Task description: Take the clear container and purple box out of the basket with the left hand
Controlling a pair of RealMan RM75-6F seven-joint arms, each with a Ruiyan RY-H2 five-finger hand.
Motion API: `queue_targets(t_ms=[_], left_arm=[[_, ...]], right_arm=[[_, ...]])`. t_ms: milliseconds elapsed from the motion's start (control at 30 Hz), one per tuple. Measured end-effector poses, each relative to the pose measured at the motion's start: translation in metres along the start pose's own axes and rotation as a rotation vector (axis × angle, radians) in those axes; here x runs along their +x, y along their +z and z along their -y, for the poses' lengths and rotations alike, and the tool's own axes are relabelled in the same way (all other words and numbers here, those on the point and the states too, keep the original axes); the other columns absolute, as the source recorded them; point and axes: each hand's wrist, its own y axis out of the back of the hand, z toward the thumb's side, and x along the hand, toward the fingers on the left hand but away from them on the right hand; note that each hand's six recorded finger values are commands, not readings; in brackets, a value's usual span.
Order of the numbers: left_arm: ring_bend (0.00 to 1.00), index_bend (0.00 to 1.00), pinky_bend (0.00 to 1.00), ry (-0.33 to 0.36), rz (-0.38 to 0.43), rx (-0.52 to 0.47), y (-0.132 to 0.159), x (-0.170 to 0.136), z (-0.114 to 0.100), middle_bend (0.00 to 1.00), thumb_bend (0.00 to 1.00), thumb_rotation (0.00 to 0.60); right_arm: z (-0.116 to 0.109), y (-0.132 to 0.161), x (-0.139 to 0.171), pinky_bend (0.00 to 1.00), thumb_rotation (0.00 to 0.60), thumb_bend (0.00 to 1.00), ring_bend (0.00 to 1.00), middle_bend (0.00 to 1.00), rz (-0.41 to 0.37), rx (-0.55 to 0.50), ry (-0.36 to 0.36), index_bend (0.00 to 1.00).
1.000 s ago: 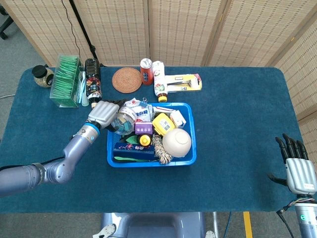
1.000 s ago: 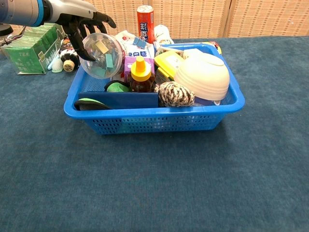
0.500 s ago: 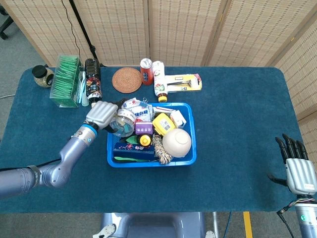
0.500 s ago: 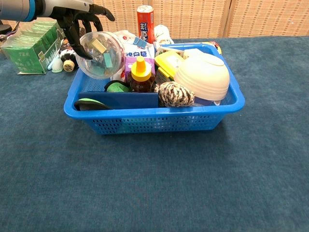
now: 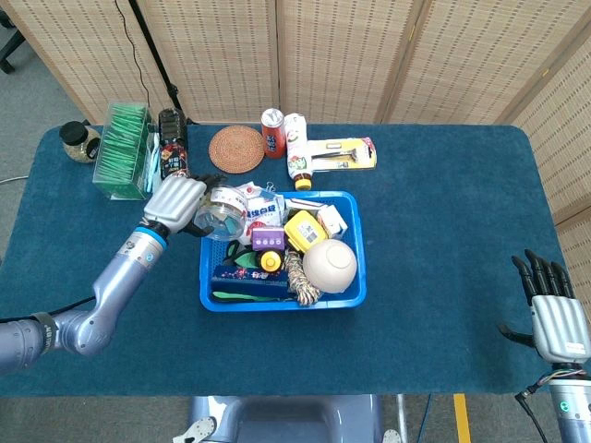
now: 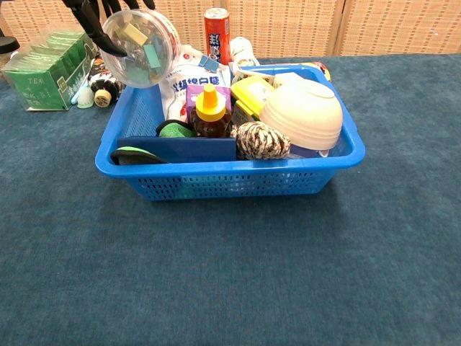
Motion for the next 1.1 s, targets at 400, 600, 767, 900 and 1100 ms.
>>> queue_targets(t_ms=[400, 600, 767, 900, 1100], left_arm=[[0.43, 0.21, 0.49, -0.122, -0.116, -0.002, -0.058, -0.042, -0.015, 0.49, 0.35, 0.600], [0.43, 0.21, 0.49, -0.254, -0.171, -0.072, -0.084, -0.058, 0.012, 0.49, 0.35, 0.600], [0.42, 0.21, 0.49, -0.335, -0.232, -0.125, -0.119, -0.069, 0.039, 0.49, 0.35, 0.600], [0.42, 0.21, 0.49, -0.370, -0.266, -0.157, -0.138, -0.072, 0.060, 0.49, 0.35, 0.600], [0.38, 0.19, 0.46, -0.415, -0.284, -0.179, -0.153, -0.070, 0.086, 0.44, 0.35, 0.600]], right_arm=[[0.005, 0.006, 0.002, 0.00, 0.600, 0.00, 0.00, 0.00, -0.020, 0.006, 0.017, 0.00], [0.006, 0.009, 0.003, 0.00, 0.600, 0.00, 0.00, 0.00, -0.028, 0.008, 0.024, 0.00], [0.007, 0.011, 0.004, 0.00, 0.600, 0.00, 0.00, 0.00, -0.032, 0.007, 0.029, 0.00], [0.008, 0.012, 0.004, 0.00, 0.600, 0.00, 0.00, 0.00, -0.036, 0.007, 0.031, 0.00], [0.010, 0.012, 0.004, 0.00, 0.600, 0.00, 0.00, 0.00, -0.036, 0.011, 0.041, 0.00]])
